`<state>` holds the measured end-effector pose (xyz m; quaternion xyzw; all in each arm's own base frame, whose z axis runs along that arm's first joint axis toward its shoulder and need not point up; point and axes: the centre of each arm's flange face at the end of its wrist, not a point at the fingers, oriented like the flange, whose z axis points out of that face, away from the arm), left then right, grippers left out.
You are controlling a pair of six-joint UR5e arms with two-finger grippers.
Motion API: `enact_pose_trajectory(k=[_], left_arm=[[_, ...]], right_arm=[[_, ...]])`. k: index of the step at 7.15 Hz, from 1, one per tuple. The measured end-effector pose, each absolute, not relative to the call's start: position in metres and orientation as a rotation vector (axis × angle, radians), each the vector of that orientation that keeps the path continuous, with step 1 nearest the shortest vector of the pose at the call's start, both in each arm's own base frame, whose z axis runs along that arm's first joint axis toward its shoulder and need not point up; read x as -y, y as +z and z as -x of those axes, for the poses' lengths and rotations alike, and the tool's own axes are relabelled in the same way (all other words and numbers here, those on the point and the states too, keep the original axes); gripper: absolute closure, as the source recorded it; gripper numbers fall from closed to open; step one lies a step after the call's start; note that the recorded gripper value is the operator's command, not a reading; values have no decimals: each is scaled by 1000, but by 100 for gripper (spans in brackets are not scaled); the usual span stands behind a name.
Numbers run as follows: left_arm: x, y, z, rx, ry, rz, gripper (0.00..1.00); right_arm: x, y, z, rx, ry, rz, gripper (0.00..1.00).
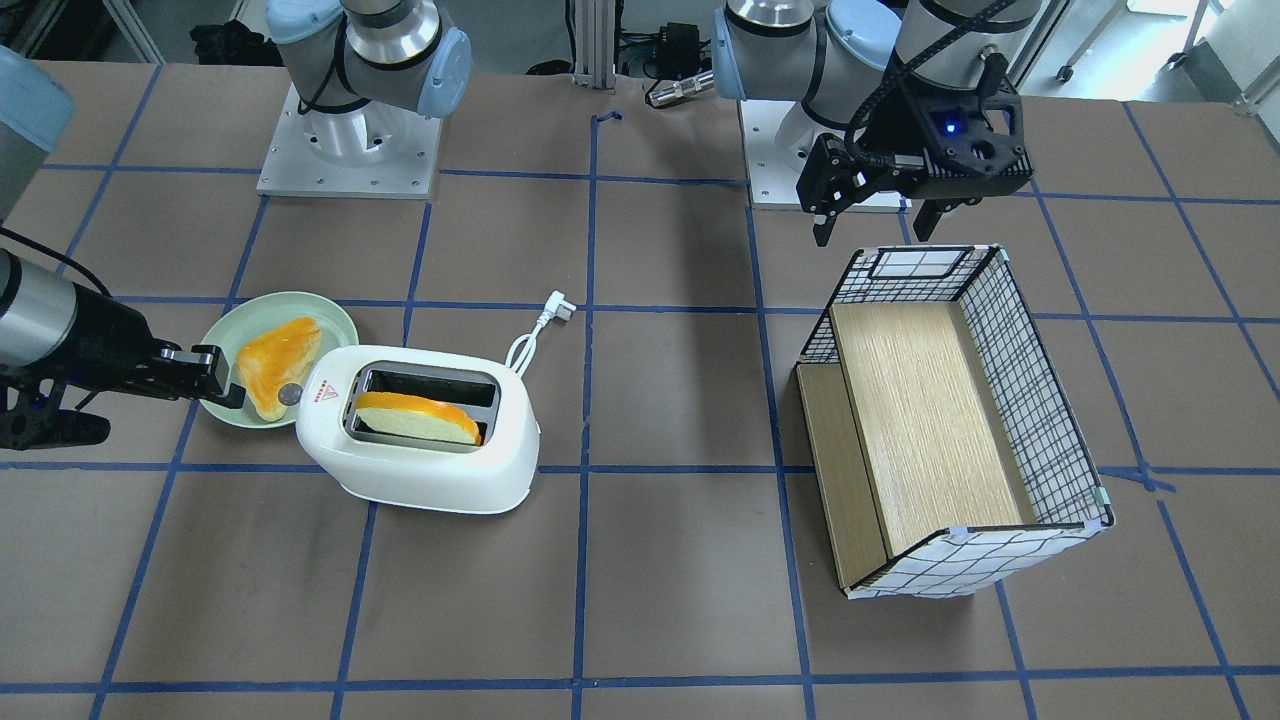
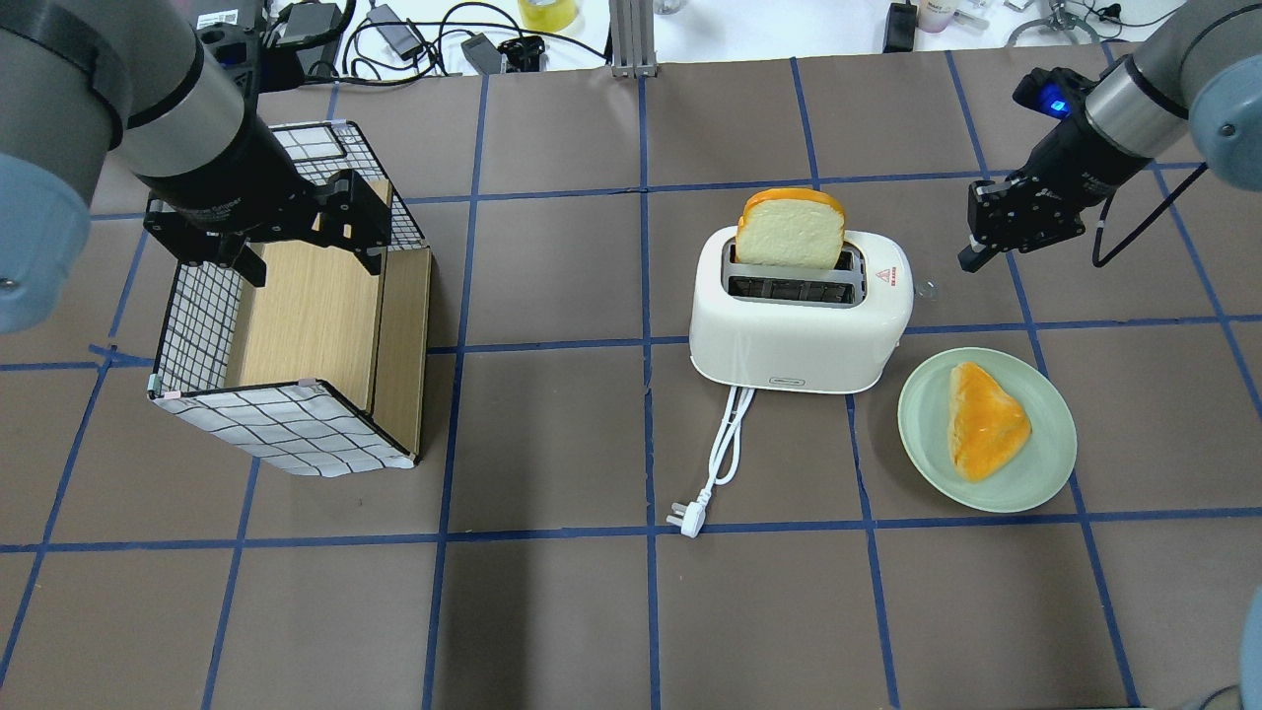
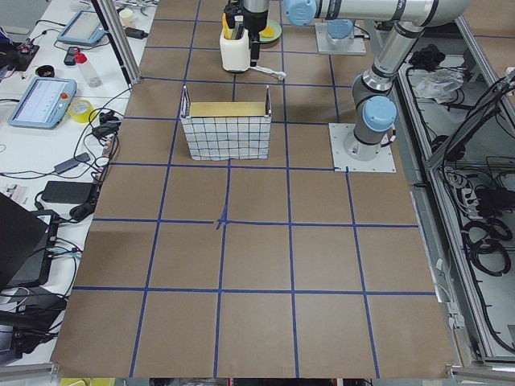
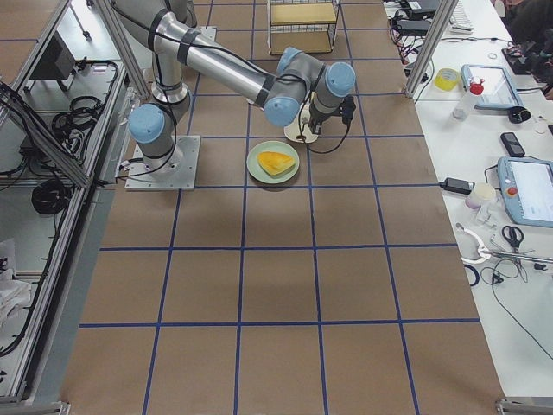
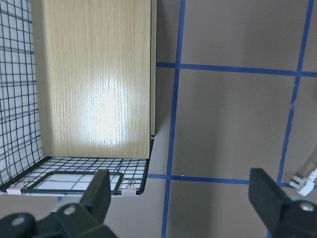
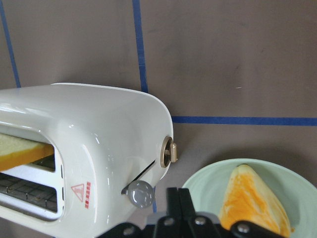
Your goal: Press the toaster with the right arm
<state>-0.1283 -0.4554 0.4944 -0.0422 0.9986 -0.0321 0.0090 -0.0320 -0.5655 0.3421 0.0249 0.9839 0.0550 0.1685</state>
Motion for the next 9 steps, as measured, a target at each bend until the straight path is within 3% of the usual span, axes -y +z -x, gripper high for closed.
enact_pose_trajectory(k=[1,2,3,4,9], left_arm=[[455,494,128,-3119,-100,132,0],[455,494,128,-3120,-100,132,0],[455,494,128,-3120,-100,132,0],[456,494,128,-3120,-99,132,0],[455,494,128,-3119,-100,132,0]], right_arm=[[562,364,32,-2842,121,-88,78],[558,389,32,-2885,80,-103,63],[556,412,32,-2929,44,-106,26],[556,432,32,-2972,8,-100,0],[553,492,3,-3119,-114,-73,0]])
